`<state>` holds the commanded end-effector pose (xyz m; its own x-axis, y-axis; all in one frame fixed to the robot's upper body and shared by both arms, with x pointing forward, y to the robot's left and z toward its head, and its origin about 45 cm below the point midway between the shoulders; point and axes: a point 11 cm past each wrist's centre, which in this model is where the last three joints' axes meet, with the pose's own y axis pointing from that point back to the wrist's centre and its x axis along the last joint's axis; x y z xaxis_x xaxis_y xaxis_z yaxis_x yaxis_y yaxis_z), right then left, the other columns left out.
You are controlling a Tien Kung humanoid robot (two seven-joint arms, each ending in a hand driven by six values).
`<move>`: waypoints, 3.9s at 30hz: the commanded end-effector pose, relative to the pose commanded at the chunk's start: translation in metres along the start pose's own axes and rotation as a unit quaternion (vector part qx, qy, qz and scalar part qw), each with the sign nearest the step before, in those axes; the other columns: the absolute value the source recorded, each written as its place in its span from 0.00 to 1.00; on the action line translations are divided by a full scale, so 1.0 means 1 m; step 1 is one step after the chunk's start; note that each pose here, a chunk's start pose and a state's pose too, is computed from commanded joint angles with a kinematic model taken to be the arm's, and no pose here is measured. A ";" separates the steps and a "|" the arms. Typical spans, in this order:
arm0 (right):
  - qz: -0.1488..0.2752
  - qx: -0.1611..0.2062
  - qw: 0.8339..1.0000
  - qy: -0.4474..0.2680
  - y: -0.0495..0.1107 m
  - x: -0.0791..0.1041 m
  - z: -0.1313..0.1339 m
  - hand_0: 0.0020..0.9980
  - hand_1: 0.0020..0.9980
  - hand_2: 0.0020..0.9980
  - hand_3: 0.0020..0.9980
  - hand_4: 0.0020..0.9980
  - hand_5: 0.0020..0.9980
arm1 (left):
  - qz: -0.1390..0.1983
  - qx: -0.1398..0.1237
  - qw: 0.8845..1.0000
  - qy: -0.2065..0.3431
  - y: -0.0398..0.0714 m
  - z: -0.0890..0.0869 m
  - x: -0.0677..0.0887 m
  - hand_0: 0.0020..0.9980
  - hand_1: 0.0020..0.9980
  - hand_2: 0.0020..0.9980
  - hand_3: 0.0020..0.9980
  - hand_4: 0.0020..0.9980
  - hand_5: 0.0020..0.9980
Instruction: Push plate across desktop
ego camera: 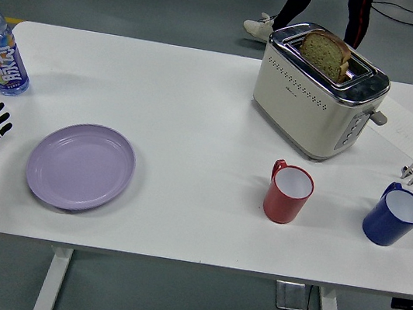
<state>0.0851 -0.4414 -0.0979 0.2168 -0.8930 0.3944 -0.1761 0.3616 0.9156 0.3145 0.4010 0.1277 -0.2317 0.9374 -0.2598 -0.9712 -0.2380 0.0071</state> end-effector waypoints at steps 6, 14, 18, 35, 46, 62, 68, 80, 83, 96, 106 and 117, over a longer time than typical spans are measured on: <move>-0.001 0.000 1.000 0.001 0.000 0.000 0.000 0.63 0.57 0.66 0.61 0.17 0.31 | -0.002 0.006 1.000 0.001 0.002 -0.007 -0.005 0.90 0.93 0.96 0.97 0.52 1.00; -0.001 0.000 1.000 0.002 0.000 0.000 0.000 0.63 0.57 0.66 0.61 0.17 0.31 | 0.001 0.007 1.000 0.010 0.005 -0.017 -0.014 0.90 0.93 0.96 0.97 0.52 1.00; 0.000 0.001 1.000 0.001 0.000 0.000 0.000 0.63 0.57 0.66 0.61 0.17 0.31 | 0.002 0.007 1.000 0.014 0.006 -0.021 -0.019 0.90 0.93 0.96 0.98 0.52 1.00; -0.001 0.002 1.000 0.003 0.000 0.001 -0.001 0.63 0.57 0.66 0.61 0.17 0.31 | -0.007 0.012 0.999 0.035 0.010 -0.034 -0.041 0.90 0.93 0.97 0.98 0.52 1.00; 0.000 0.001 1.000 0.003 0.000 0.001 -0.001 0.63 0.57 0.66 0.61 0.17 0.31 | -0.018 0.011 0.999 0.038 0.011 -0.036 -0.051 0.90 0.93 0.96 0.98 0.51 1.00; 0.000 0.001 1.000 0.003 0.000 0.001 -0.001 0.63 0.57 0.66 0.61 0.17 0.31 | -0.045 0.011 0.998 0.049 0.016 -0.041 -0.074 0.90 0.93 0.97 0.98 0.51 1.00; 0.000 0.002 1.000 0.004 0.000 0.002 -0.002 0.63 0.57 0.66 0.61 0.17 0.31 | -0.054 0.013 0.997 0.053 0.016 -0.044 -0.082 0.90 0.93 0.96 0.98 0.51 1.00; 0.000 0.003 1.000 0.006 0.000 0.002 -0.003 0.63 0.57 0.66 0.61 0.17 0.31 | -0.070 0.017 0.996 0.060 0.016 -0.046 -0.096 0.90 0.93 0.96 0.98 0.50 1.00; 0.000 0.003 1.000 0.006 0.000 0.002 -0.002 0.63 0.57 0.66 0.61 0.17 0.31 | -0.074 0.019 0.995 0.061 0.017 -0.048 -0.099 0.90 0.93 0.96 0.98 0.50 1.00; 0.001 0.004 1.000 0.008 0.000 0.003 -0.004 0.63 0.57 0.66 0.61 0.17 0.31 | -0.098 0.028 0.993 0.064 0.020 -0.053 -0.116 0.90 0.93 0.96 0.98 0.50 1.00; 0.000 0.004 1.000 0.009 0.000 0.003 -0.003 0.63 0.57 0.66 0.61 0.17 0.31 | -0.113 0.036 0.991 0.067 0.023 -0.057 -0.127 0.90 0.92 0.96 0.98 0.50 1.00; 0.002 0.005 1.000 0.010 0.000 0.004 -0.004 0.63 0.57 0.66 0.61 0.17 0.31 | -0.128 0.041 0.988 0.075 0.026 -0.058 -0.137 0.90 0.92 0.96 0.98 0.49 1.00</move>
<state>0.0902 -0.4439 -0.0960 0.2345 -0.8865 0.3990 -0.1857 0.3620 0.9135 0.3247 0.2514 0.1072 0.0269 0.9145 -0.4037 -0.9996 0.0295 0.0001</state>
